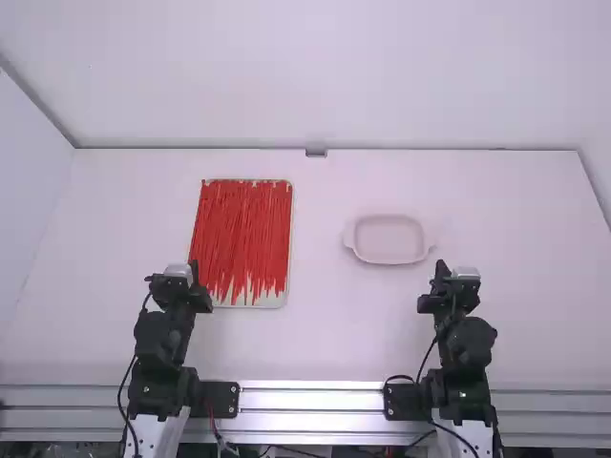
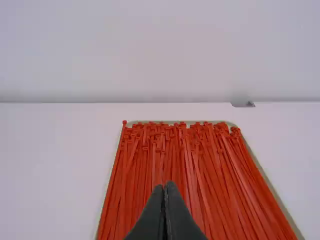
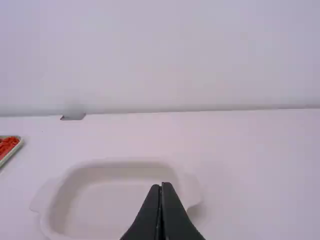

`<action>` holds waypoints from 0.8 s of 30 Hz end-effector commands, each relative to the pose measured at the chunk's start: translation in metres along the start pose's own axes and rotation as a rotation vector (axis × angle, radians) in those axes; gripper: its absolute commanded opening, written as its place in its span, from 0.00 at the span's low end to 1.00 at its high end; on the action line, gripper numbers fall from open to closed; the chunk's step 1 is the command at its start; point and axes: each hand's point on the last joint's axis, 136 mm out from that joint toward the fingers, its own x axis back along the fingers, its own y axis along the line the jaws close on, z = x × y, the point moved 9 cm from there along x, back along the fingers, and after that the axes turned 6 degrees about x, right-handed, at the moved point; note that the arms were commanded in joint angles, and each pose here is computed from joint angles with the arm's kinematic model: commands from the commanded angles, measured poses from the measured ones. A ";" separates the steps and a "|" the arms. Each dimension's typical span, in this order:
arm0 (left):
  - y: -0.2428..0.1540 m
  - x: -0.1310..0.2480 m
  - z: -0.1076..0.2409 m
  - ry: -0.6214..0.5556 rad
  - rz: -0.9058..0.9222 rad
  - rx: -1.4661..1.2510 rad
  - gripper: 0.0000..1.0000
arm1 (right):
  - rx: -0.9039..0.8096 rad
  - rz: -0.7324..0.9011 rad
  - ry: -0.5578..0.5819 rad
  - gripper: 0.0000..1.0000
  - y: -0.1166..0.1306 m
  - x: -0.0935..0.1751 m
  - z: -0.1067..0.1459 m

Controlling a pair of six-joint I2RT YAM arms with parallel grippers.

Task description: Fasten the cable tie

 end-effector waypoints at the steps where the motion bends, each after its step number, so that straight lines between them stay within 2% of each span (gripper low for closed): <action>1: 0.000 0.000 0.000 0.000 0.000 0.000 0.00 | -0.001 0.001 0.000 0.00 0.000 0.000 0.000; 15: -0.005 0.002 -0.019 0.034 0.025 0.015 0.09 | -0.030 -0.045 0.020 0.09 0.002 0.000 -0.018; 20: -0.009 0.000 -0.031 0.090 0.056 0.030 0.15 | -0.047 -0.084 0.075 0.15 0.004 -0.003 -0.025; 24: -0.014 -0.003 -0.040 0.170 0.084 0.046 0.22 | -0.054 -0.134 0.164 0.22 0.006 -0.008 -0.029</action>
